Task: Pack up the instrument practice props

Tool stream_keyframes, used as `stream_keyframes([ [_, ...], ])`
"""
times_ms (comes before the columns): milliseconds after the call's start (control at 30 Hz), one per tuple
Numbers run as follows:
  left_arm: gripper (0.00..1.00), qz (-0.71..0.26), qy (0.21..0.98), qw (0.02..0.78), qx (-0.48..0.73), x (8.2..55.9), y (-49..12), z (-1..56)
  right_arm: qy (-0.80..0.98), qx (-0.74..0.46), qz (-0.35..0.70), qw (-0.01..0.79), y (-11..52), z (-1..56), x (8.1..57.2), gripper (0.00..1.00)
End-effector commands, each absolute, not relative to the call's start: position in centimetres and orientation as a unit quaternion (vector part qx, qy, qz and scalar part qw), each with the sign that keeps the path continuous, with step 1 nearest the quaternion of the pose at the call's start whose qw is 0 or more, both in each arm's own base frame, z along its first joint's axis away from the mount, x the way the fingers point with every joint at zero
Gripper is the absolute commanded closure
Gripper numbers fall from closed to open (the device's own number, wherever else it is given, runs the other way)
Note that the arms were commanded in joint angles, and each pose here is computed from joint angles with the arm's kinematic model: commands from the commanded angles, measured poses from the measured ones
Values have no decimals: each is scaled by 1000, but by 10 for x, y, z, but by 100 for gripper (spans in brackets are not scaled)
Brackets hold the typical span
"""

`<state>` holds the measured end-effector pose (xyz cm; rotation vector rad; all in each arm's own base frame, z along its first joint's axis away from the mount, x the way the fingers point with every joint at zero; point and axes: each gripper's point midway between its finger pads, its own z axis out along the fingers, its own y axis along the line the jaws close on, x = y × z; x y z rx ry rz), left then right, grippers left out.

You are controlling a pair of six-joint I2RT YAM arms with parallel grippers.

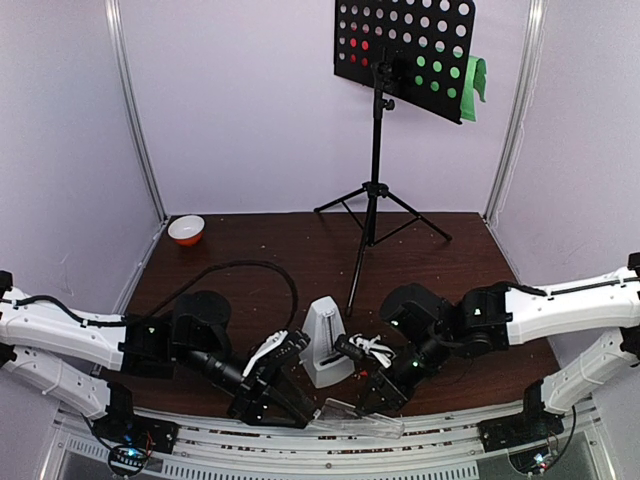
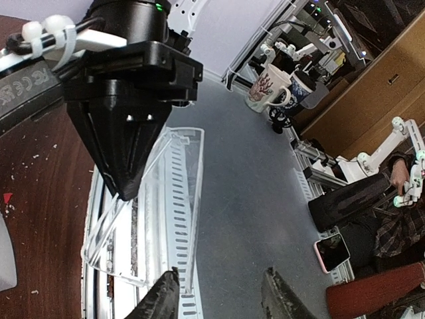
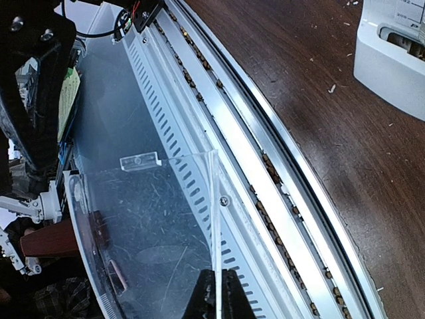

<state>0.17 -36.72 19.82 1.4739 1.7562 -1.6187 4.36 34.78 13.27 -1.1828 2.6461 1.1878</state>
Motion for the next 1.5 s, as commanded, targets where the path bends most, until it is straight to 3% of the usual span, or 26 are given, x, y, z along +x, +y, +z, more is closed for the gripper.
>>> stream_keyframes([
  [0,56,-589,583,177,531,-7,-373,212,835,-386,392,2,353,143,47,100],
  [233,57,-579,589,176,535,-8,-379,203,831,-386,401,1,359,148,49,100],
  [367,50,-572,595,182,534,-5,-383,199,829,-389,401,-6,359,147,47,100],
  [1000,45,-540,625,217,521,12,-386,190,819,-397,413,-10,361,151,44,100],
  [1467,35,-530,637,229,511,19,-385,187,817,-397,418,-14,361,152,42,100],
])
